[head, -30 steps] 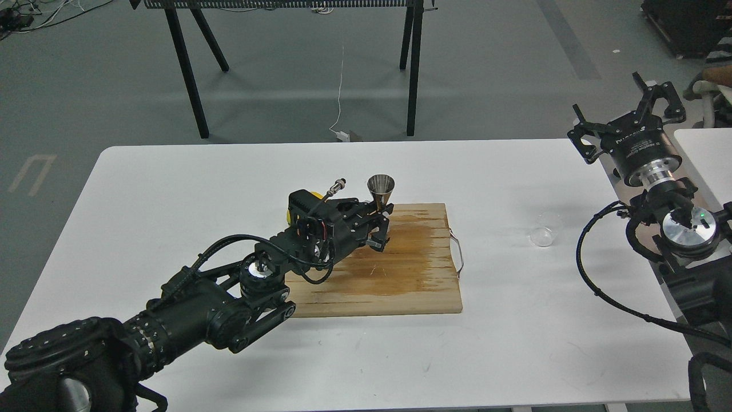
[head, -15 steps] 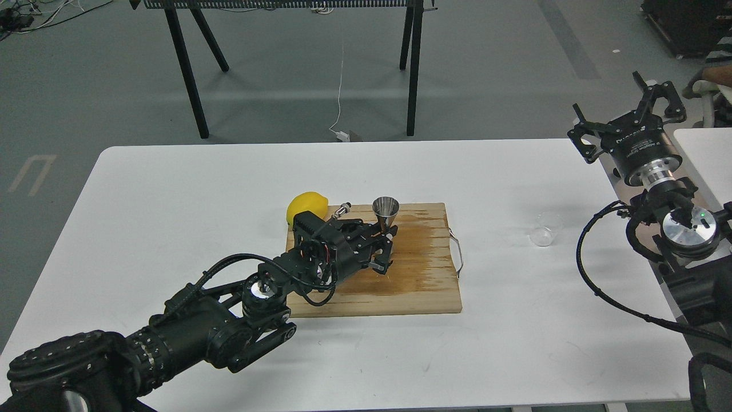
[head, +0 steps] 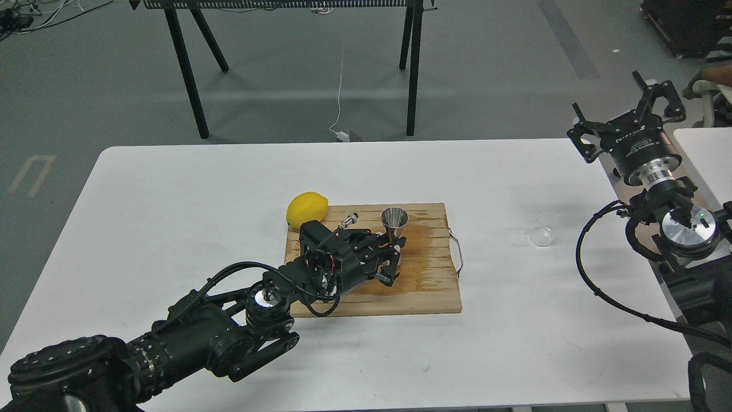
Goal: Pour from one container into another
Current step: 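Carry the jigger with the left gripper onto the wooden board, then set the jigger upright on the board and open the left gripper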
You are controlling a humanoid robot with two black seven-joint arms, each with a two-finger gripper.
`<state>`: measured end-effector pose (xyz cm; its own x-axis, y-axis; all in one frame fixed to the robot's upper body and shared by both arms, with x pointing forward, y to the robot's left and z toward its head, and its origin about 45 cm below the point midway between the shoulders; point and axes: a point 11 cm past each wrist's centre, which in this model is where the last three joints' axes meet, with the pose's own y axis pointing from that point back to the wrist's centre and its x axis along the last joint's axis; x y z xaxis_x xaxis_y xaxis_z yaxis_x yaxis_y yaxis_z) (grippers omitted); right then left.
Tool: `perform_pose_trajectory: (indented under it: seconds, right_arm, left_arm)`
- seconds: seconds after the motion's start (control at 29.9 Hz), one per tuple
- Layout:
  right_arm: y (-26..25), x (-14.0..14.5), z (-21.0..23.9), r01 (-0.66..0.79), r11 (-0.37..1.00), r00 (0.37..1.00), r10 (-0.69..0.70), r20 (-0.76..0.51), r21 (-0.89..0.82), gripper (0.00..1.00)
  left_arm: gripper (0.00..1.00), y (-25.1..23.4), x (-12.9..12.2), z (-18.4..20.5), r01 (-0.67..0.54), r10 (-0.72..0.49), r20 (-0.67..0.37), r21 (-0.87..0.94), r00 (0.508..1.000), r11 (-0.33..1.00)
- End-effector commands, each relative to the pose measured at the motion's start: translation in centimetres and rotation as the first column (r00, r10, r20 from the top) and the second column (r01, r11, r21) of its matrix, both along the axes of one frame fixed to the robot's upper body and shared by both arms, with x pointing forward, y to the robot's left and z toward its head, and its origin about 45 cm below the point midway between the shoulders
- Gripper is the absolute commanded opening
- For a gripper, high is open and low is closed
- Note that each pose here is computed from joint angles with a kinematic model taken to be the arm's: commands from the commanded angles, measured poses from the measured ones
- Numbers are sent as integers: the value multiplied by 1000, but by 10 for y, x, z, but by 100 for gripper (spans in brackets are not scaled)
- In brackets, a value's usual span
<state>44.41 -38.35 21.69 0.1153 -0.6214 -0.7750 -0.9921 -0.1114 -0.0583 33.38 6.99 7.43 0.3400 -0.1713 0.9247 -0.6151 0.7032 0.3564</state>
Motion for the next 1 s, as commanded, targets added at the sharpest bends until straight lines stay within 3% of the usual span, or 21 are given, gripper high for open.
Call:
perform_pose_trajectory:
  seconds: [0.0,0.17,0.4,0.6,0.7,0.97]
  right_arm:
    - [0,0,0,1,1000,1000,-1,0,0,99]
    - [-1,0,0,3,1000,1000,-3,-2,0,99]
    - [0,1,2,1,1000,1000,-1,3,0,99]
    - [0,1,2,1,1000,1000,-1,3,0,99]
    - [1,2,3,0,1000,1000,0,5,0,99]
    - [0,2,4,-1,1000,1000,1,8,-1,99]
  left_arm:
    - [9,-1,-5,-3,18,-18,-11,1,1000,1000]
    - [28,-2,-7,-4,22,-22,-15,-1,1000,1000]
    - [44,-3,-8,-3,29,-29,-14,-7,999,1000]
    - [65,-4,-8,-3,34,-34,-13,-11,999,999]
    - [81,-5,-10,-3,49,-50,-17,-16,999,999]
    - [94,-4,-11,-6,54,-54,-28,-12,998,998]
